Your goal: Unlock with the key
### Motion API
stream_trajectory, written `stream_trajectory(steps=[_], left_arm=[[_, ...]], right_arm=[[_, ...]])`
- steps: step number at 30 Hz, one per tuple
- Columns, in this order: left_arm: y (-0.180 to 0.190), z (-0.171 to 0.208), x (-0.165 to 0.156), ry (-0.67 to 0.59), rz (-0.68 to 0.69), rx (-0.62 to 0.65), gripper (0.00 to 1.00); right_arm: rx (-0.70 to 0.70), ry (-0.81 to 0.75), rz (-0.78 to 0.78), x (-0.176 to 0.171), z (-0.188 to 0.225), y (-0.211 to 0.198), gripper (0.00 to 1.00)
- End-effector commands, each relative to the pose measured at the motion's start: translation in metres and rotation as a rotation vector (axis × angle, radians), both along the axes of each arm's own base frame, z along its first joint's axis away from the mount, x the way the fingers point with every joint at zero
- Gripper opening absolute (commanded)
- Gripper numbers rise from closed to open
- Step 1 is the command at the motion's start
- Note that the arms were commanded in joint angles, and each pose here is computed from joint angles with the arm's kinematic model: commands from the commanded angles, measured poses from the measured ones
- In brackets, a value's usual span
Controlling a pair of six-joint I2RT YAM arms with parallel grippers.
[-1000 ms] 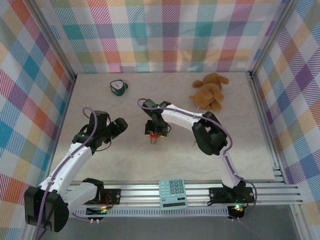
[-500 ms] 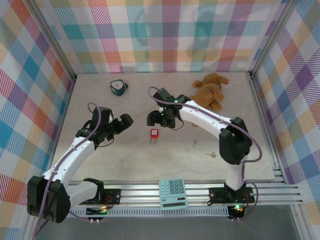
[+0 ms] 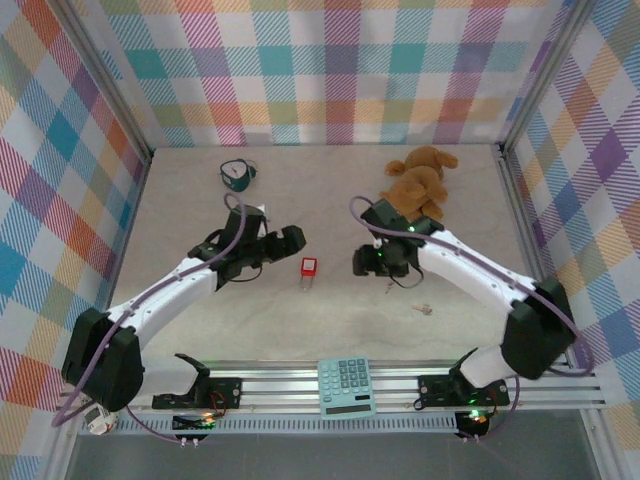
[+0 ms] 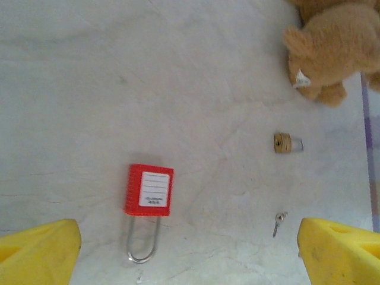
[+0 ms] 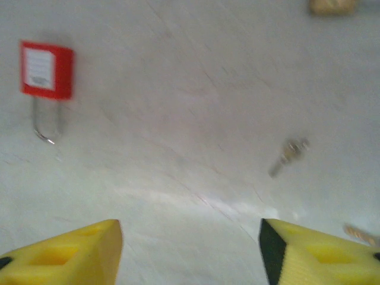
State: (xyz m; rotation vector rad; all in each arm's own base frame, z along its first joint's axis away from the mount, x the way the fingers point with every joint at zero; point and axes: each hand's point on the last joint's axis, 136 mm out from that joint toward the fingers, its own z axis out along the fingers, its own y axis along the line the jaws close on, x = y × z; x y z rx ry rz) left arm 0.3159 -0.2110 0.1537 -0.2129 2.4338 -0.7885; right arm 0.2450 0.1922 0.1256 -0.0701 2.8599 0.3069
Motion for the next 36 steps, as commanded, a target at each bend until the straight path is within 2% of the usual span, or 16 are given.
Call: stream_trajectory(steps=[1,5,9,15,17,19,22,27,32,36], left_arm=[[-0.021,0.008,0.004,-0.049,-0.039,0.004,0.93],[-0.039,-0.008,-0.001,-0.013,-0.079,0.004,0.92],[-0.051,-0.013,-0.002,0.005,-0.102,-0.005,0.91],[-0.058,-0.012,-0.003,0.015,-0.121,-0.007,0.91],[-0.058,-0.012,-0.003,0.016,-0.12,-0.006,0.91],[-0.057,-0.011,-0.004,0.014,-0.119,-0.005,0.91],[-0.055,-0.012,-0.005,0.019,-0.116,0.001,0.88],[-0.057,-0.007,-0.005,0.025,-0.135,0.011,0.88],[-0.059,-0.005,-0.003,0.023,-0.134,0.008,0.88],[-0.06,-0.007,-0.004,0.035,-0.132,-0.007,0.86]], right_arm=[[-0.058,0.097,-0.113,-0.038,-0.017,-0.045,0.55],[-0.025,0.172,-0.237,-0.071,-0.034,-0.076,0.43],[-0.021,0.213,-0.372,-0.084,-0.049,-0.106,0.38],[-0.011,0.219,-0.437,-0.07,-0.051,-0.114,0.38],[-0.057,0.23,-0.455,-0.065,-0.057,-0.118,0.37],[-0.115,0.242,-0.465,-0.06,-0.066,-0.124,0.33],[-0.16,0.256,-0.46,-0.052,-0.077,-0.126,0.21],[-0.202,0.208,-0.44,-0.043,-0.073,-0.133,0.23],[-0.249,0.244,-0.404,-0.044,-0.081,-0.136,0.27],[-0.231,0.254,-0.379,-0.042,-0.086,-0.131,0.29]])
